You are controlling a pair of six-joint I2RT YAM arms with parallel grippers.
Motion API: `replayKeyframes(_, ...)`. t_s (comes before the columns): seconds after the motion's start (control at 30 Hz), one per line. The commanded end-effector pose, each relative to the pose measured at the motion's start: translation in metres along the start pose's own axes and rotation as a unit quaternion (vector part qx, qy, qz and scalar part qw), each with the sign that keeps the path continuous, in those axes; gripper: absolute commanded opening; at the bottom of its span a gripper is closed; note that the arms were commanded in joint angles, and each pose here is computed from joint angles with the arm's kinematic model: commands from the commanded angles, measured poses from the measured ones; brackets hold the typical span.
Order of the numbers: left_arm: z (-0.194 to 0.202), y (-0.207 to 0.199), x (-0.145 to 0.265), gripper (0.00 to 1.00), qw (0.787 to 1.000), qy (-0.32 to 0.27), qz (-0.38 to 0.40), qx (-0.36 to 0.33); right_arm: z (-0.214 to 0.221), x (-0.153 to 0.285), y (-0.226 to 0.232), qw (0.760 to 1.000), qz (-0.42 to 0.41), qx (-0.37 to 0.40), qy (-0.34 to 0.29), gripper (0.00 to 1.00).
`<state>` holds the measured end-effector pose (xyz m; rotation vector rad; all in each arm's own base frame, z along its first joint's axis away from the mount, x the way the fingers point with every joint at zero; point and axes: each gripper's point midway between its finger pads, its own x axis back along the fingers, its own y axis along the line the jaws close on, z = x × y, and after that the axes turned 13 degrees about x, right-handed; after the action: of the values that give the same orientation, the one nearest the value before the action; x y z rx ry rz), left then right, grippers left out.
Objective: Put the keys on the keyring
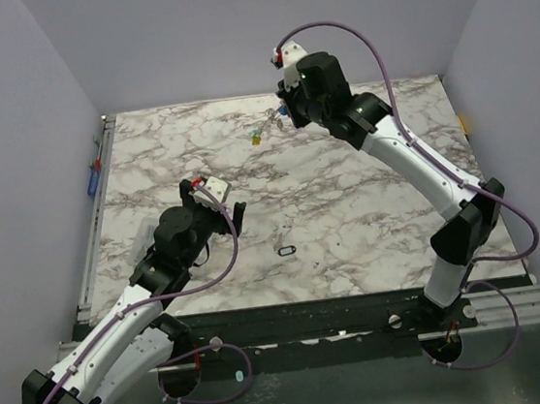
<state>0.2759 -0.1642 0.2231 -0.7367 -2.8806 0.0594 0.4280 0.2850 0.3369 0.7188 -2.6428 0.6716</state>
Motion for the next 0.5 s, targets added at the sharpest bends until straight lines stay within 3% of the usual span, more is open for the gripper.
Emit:
replayKeyframes(0.0, 0.003, 0.003, 0.002, 0.95, 1.000, 0.005, -0.005, -0.010, 0.050, -0.002, 0.026, 0.999, -0.023, -0.027, 0.015, 0.01)
replayKeyframes(0.23, 0.009, 0.001, -0.002, 0.95, 1.000, 0.021, 0.001, -0.012, 0.218, -0.003, 0.075, 0.984, -0.045, -0.056, 0.165, 0.01)
replayKeyframes(0.47, 0.014, -0.001, -0.003, 0.95, 0.999, 0.032, 0.006, -0.012, 0.267, 0.018, 0.073, 0.970, -0.040, -0.077, 0.228, 0.01)
